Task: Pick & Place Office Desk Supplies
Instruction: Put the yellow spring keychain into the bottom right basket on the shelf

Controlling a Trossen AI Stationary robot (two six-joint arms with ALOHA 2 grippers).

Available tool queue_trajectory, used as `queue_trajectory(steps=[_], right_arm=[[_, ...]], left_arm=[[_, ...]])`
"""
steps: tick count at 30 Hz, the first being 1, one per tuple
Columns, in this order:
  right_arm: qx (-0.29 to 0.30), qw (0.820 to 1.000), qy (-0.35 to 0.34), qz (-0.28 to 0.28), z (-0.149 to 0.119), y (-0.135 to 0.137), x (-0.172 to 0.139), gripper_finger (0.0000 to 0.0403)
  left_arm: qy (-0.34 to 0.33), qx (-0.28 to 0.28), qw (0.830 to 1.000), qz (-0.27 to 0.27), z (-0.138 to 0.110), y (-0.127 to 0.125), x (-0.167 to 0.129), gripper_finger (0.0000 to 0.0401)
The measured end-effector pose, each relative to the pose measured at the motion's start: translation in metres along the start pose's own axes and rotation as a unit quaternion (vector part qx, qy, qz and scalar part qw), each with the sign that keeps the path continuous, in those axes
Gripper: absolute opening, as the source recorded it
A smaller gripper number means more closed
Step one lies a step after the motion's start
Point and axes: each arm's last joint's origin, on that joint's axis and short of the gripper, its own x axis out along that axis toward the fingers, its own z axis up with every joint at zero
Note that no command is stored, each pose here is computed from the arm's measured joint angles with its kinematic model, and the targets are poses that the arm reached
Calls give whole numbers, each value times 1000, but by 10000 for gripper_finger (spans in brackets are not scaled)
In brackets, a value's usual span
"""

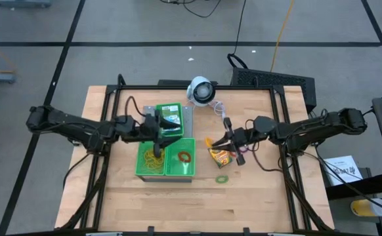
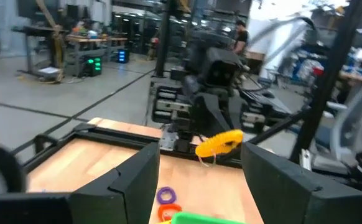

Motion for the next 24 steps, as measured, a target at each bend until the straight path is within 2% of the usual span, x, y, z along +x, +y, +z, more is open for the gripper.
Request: queue_trajectory(steps=[5,9,14,19,24], right_arm=[[-1,1000,-17,20,3,1,0,13],[0,1000,-17,20,3,1,0,13],[4,999,-21,31,4,6,1,13],[-1,999,-28,45,6,13,2,13],[-6,998,-38,49,8,15,3,13]], left_arm=[[12,27,998,-50,2,-14,23,234],[20,56,996,-65,2,-25,42,235],[38,82,994,-64,-5,-30,63,234],[44,103,993,-39,-9,-31,79,235],[44,116,991,-43,-10,-34,89,235]])
